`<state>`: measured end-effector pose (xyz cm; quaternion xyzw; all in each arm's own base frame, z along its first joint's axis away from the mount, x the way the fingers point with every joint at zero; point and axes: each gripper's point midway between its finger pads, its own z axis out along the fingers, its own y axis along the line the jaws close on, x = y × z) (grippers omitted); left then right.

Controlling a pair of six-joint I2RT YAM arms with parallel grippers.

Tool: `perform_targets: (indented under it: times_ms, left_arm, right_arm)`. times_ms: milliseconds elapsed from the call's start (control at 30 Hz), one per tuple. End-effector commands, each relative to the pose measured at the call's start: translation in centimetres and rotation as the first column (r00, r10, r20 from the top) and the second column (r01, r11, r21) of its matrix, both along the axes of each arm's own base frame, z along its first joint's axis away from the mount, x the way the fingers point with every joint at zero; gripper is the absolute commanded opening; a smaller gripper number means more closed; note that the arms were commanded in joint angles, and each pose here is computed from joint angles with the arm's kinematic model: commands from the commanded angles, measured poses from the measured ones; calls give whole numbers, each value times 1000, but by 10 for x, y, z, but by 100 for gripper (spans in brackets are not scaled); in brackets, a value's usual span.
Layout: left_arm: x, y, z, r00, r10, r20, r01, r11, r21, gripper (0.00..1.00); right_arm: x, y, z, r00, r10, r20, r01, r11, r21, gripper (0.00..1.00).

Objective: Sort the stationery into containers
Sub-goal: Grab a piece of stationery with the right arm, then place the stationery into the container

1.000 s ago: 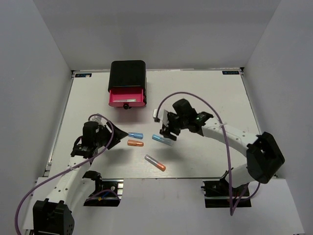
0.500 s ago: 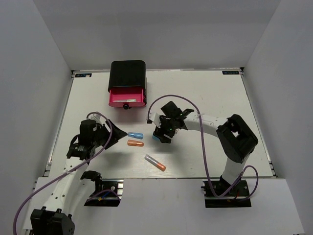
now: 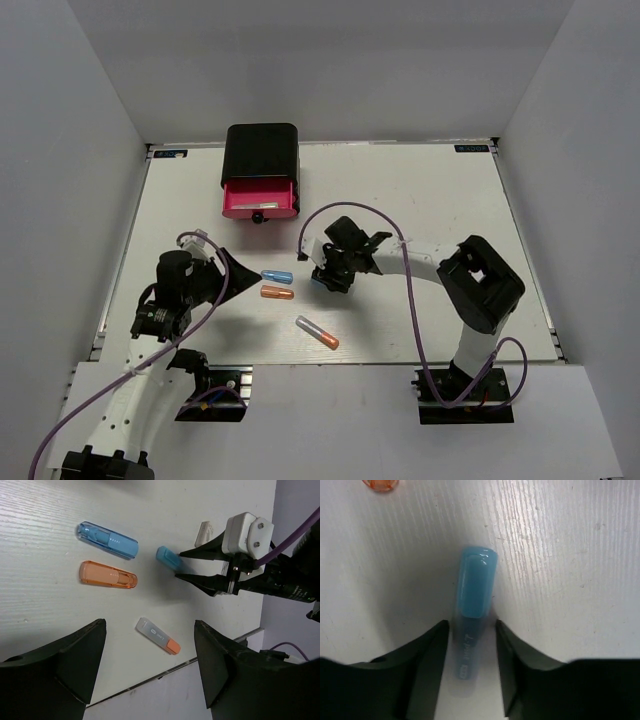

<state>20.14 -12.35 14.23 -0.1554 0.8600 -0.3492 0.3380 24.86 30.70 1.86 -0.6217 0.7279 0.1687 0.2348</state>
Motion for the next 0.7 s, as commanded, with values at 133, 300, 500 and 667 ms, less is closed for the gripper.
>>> perform_targets:
  times_ms: [133,300,500,667]
  left_arm:
    - [8,-10,20,993,-73,90,75,997,-18,81]
    - [10,-10,25,990,-79,116,81,997,-10,81]
    - [9,-12,17,989,-95,114,98,995,-20,81]
    - [10,-12,24,985,-100,140,102,995,-14,81]
  right_arm:
    - [-13,-3,21,998,57,-5,-57,997,49,28]
    - [-5,20,107,973,168,158,-200,956,215,8]
    - [31,62,250,873,159,461,-361,846,392,5]
    - [59,101,275,827,146,543,-433,782,448,5]
